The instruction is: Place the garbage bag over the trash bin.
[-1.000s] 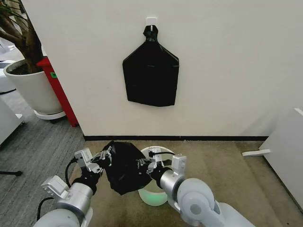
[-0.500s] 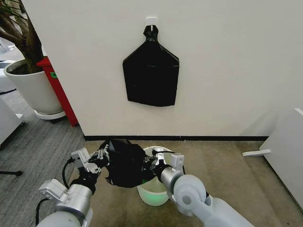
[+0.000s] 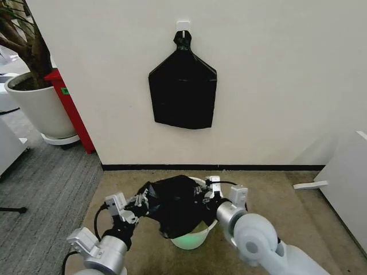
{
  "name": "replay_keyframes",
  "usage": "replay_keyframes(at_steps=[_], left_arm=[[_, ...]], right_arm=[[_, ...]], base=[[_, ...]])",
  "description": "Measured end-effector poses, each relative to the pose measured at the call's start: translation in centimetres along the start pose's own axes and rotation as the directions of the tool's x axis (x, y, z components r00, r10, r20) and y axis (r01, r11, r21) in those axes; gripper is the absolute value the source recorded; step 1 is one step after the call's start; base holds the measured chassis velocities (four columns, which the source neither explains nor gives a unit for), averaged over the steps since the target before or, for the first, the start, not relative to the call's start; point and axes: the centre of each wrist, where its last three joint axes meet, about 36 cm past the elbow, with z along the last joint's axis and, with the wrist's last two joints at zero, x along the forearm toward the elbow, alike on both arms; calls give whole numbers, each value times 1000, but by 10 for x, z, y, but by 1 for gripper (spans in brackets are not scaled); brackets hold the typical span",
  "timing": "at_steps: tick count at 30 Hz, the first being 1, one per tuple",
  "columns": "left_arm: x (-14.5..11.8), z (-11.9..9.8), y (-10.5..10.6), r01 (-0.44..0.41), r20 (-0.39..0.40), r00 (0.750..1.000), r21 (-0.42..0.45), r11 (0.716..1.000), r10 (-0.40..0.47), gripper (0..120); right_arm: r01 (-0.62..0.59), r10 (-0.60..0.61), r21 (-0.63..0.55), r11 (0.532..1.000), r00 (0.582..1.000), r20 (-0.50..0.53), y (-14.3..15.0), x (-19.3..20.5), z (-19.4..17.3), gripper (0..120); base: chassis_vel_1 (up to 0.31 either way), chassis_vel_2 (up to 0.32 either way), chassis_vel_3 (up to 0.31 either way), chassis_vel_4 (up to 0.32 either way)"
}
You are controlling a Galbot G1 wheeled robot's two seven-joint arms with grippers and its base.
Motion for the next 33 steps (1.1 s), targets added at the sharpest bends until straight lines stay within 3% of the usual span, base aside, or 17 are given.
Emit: replay_keyframes(at_steps=[11,26,33], left_arm=[[0,16,10,34,-44,998,-46,998,-36,0],[-7,42,45,33,-20,999,-168,985,-37,0],[-3,49,49,42,-14,999,-192,981,-46,0]], right_arm=[[-45,45,-1,999,999,-22,-10,19,28,0],[-60,60,49,997,998,0,-20,32,55,0],[-59,59,61,996,998,-7,-21,40,64,0]], base=[[0,0,0,0],[0,0,0,0],[0,0,0,0]])
